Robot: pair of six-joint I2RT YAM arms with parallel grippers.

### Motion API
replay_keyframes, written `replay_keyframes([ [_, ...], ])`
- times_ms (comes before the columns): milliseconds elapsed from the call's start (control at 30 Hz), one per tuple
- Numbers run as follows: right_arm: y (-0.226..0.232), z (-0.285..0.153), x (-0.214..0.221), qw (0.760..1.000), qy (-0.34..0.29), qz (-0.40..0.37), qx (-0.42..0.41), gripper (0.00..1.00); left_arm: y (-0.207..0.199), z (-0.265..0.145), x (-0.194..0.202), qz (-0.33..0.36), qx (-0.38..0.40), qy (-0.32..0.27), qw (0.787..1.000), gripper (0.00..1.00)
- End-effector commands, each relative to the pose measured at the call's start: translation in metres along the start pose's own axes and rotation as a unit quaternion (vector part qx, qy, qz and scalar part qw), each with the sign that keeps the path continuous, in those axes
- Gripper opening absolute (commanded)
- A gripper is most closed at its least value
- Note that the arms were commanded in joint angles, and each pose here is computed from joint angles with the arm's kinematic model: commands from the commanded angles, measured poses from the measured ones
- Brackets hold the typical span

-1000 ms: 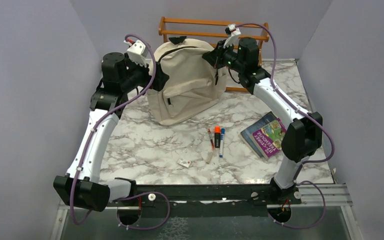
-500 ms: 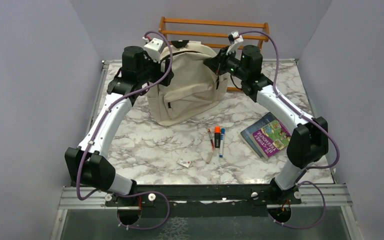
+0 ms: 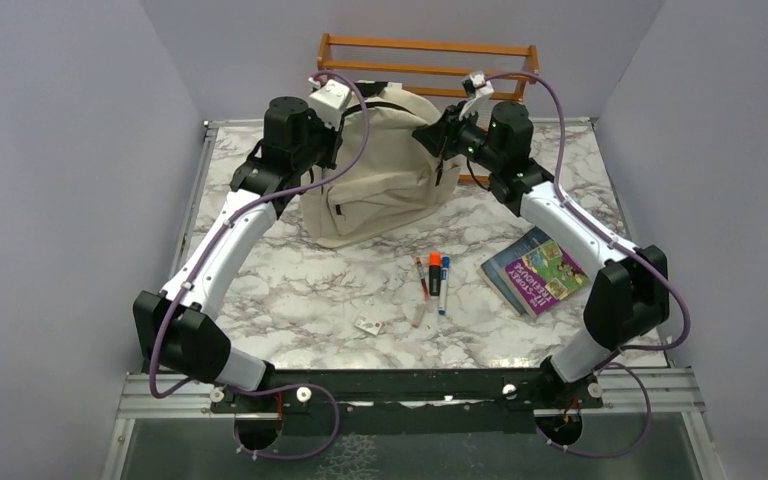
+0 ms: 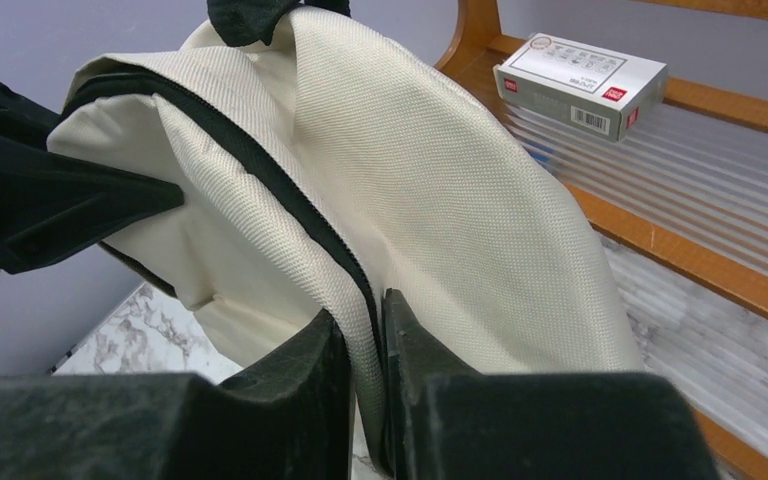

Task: Pack the student bag
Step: Pick up the student bag at the center of the board.

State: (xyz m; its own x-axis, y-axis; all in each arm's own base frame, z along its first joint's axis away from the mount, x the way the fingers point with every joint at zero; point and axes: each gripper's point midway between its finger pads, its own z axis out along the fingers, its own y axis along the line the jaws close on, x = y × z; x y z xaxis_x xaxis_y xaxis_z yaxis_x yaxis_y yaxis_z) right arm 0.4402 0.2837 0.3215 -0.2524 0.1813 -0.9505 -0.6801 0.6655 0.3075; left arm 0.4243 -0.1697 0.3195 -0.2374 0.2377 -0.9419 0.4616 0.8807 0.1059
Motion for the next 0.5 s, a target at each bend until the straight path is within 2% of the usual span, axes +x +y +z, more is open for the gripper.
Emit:
replay_keyframes([
  [0, 0.013, -0.017, -0.029, 0.999, -0.046, -0.018, 0.003, 0.24, -0.005, -0.009, -0.016, 0.008, 0.006, -0.049, 0.999, 0.15],
  [100, 0.009, -0.028, -0.027, 0.998, -0.049, -0.010, 0.027, 0.35, -0.007, -0.011, -0.014, 0.008, 0.008, -0.056, 0.998, 0.05],
  [167, 0.005, -0.039, -0.024, 0.998, -0.051, 0.001, 0.048, 0.41, -0.010, -0.013, -0.013, 0.006, 0.014, -0.064, 0.998, 0.03],
  [367, -0.005, -0.078, -0.012, 0.990, -0.070, 0.044, 0.115, 0.47, -0.016, -0.016, -0.011, -0.003, 0.026, -0.076, 0.997, 0.01],
  [467, -0.009, -0.093, 0.007, 0.988, -0.057, 0.060, 0.133, 0.49, -0.018, -0.017, -0.010, -0.011, 0.029, -0.081, 0.996, 0.00],
])
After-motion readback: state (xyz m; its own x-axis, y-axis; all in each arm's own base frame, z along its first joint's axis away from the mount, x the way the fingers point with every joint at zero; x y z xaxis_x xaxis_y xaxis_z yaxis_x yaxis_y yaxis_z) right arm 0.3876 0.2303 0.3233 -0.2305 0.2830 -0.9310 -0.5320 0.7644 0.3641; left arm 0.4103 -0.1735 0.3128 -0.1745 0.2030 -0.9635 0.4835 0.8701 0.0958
